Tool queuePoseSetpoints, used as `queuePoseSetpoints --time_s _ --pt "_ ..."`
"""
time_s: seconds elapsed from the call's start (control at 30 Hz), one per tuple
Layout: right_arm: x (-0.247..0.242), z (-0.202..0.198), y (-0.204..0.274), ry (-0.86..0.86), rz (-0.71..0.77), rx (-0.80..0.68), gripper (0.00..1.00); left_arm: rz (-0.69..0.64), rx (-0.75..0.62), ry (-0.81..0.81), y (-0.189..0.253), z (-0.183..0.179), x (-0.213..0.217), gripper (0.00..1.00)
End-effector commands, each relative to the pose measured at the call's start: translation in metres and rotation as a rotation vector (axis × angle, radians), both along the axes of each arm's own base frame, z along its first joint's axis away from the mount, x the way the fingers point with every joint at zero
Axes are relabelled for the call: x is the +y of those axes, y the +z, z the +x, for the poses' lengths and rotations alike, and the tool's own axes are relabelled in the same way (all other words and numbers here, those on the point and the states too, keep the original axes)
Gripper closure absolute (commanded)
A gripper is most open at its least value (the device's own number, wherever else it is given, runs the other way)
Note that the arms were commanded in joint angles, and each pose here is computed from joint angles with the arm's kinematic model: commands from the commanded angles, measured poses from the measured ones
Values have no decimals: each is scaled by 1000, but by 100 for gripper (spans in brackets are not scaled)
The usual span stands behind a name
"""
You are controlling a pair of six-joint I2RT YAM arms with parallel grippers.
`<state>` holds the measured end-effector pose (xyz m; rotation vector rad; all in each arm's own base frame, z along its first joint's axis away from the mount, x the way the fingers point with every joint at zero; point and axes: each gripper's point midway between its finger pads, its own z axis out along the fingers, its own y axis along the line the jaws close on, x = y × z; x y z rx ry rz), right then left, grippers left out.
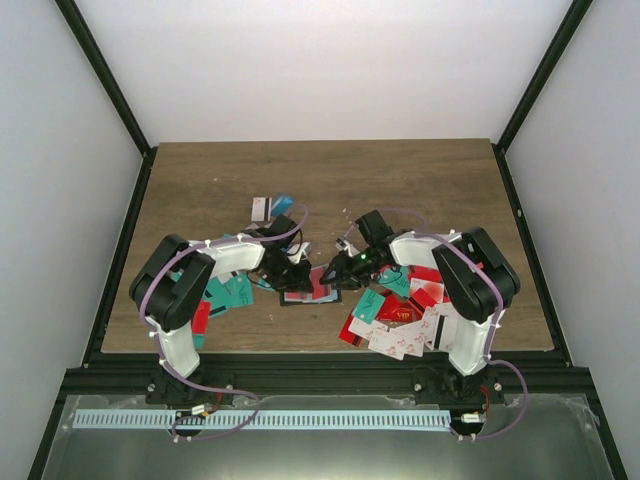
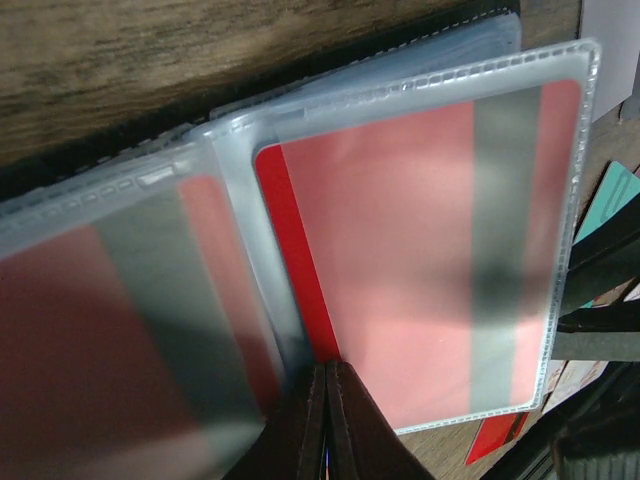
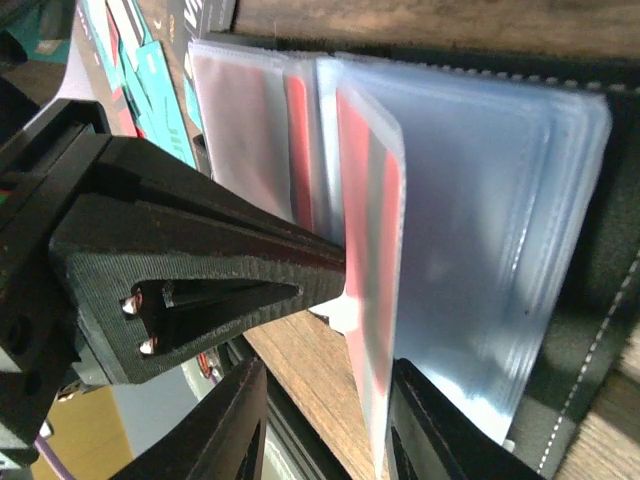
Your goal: Put the credit cards into the card holder
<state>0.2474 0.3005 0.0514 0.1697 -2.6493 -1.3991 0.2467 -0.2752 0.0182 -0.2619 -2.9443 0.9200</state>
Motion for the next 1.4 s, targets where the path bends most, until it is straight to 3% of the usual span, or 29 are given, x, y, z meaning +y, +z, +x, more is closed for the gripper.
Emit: queuePoseSetpoints --time_s 0.0,0.27,0.83,1.13,1.27,1.37 --pt "0 7 6 17 -64 -53 66 38 -7 2 -8 0 5 96" --pt "5 4 7 34 -25 -43 66 38 -20 16 2 3 5 96" --pt "22 6 17 59 10 -35 66 38 -171 172 93 3 38 92" --pt "103 -7 114 247 178 -103 61 105 -282 332 138 8 101 88" --pt "108 -9 149 253 224 -162 59 115 -347 374 163 11 120 85" --pt "98 -5 153 218 158 -230 59 102 -370 369 172 13 121 85"
